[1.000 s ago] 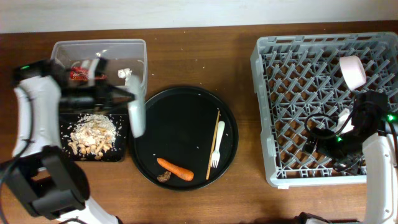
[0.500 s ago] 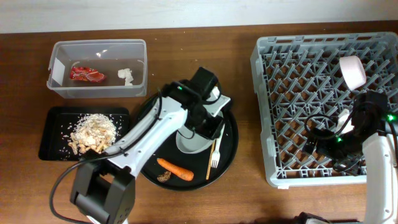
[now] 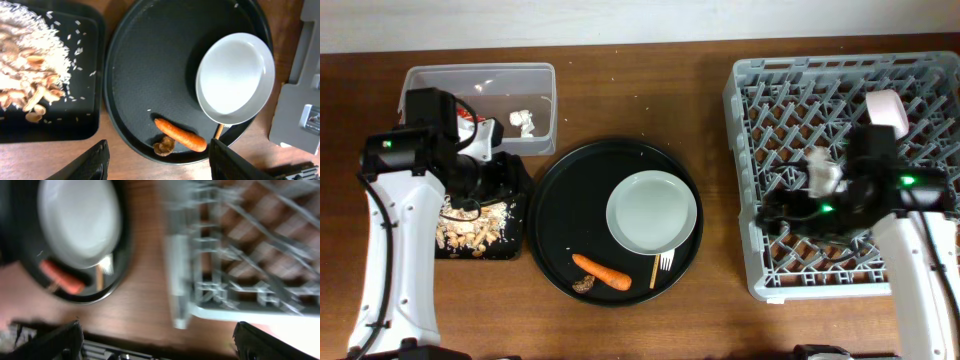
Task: Sort waste into correct bins and load items into the dishwasher rack
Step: 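Set the empty plate back on the round tray with the left gripper, then grasp the white plate with the right gripper and stand it in the rack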
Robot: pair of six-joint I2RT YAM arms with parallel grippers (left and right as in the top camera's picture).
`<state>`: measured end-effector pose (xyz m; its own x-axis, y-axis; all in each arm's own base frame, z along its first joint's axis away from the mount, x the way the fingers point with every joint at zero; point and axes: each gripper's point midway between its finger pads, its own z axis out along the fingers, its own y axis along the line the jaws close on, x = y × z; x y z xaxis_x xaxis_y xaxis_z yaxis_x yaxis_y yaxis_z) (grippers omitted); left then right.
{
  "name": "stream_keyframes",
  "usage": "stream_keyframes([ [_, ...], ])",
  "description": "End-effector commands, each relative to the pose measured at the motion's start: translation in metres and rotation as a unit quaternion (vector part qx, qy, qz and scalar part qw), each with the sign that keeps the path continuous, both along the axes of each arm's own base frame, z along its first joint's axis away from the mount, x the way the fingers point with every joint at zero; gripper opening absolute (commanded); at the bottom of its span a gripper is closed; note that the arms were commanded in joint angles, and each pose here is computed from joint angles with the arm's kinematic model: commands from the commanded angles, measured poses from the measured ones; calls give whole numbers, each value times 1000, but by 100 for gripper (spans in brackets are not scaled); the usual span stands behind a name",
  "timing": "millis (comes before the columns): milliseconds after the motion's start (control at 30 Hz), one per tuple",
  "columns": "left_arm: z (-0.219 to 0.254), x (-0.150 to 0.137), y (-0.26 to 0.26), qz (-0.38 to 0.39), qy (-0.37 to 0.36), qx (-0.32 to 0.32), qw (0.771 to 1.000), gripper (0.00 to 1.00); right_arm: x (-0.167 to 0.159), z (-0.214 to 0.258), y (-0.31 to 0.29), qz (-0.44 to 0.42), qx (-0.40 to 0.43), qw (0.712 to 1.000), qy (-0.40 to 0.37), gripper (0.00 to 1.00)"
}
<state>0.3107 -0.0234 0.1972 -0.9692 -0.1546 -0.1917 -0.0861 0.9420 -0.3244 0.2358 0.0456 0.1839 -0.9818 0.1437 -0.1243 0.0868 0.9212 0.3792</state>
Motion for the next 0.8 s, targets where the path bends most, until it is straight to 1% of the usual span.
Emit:
stream_keyframes([
  [0, -2, -4, 2, 5, 4, 0, 1000, 64, 7, 7, 50, 48, -3, 999, -25, 99],
  [100, -5, -5, 3, 6, 7, 5, 1000, 65, 16, -16, 92, 68, -37, 997, -10, 99],
  [133, -5, -5, 3, 6, 7, 5, 1000, 65, 20, -30, 107, 79, -40, 996, 4, 98],
  [167, -5, -5, 3, 6, 7, 5, 1000, 65, 23, -42, 111, 67, -50, 996, 21, 95],
  [233, -5, -5, 4, 7, 7, 9, 1000, 65, 32, -74, 115, 39, -66, 995, 68, 85],
  [267, -5, -5, 4, 6, 7, 9, 1000, 65, 34, -84, 117, 37, -67, 994, 81, 82],
  [300, -5, -5, 4, 6, 7, 9, 1000, 66, 36, -96, 121, 34, -65, 993, 97, 81],
  [367, -5, -5, 4, 6, 7, 9, 1000, 66, 40, -116, 132, 36, -47, 991, 120, 61],
  [400, -5, -5, 4, 6, 7, 9, 1000, 66, 45, -124, 134, 34, -48, 991, 121, 57],
  [467, -5, -5, 4, 6, 7, 9, 1000, 66, 50, -133, 136, 24, -52, 991, 121, 57],
  [633, -5, -5, 4, 6, 7, 9, 1000, 66, 52, -153, 132, -18, -70, 987, 146, 58],
  [700, -5, -5, 4, 6, 7, 9, 1000, 66, 52, -157, 132, -30, -71, 985, 152, 55],
  [767, -5, -5, 4, 6, 7, 9, 1000, 66, 53, -162, 136, -24, -71, 986, 151, 43],
])
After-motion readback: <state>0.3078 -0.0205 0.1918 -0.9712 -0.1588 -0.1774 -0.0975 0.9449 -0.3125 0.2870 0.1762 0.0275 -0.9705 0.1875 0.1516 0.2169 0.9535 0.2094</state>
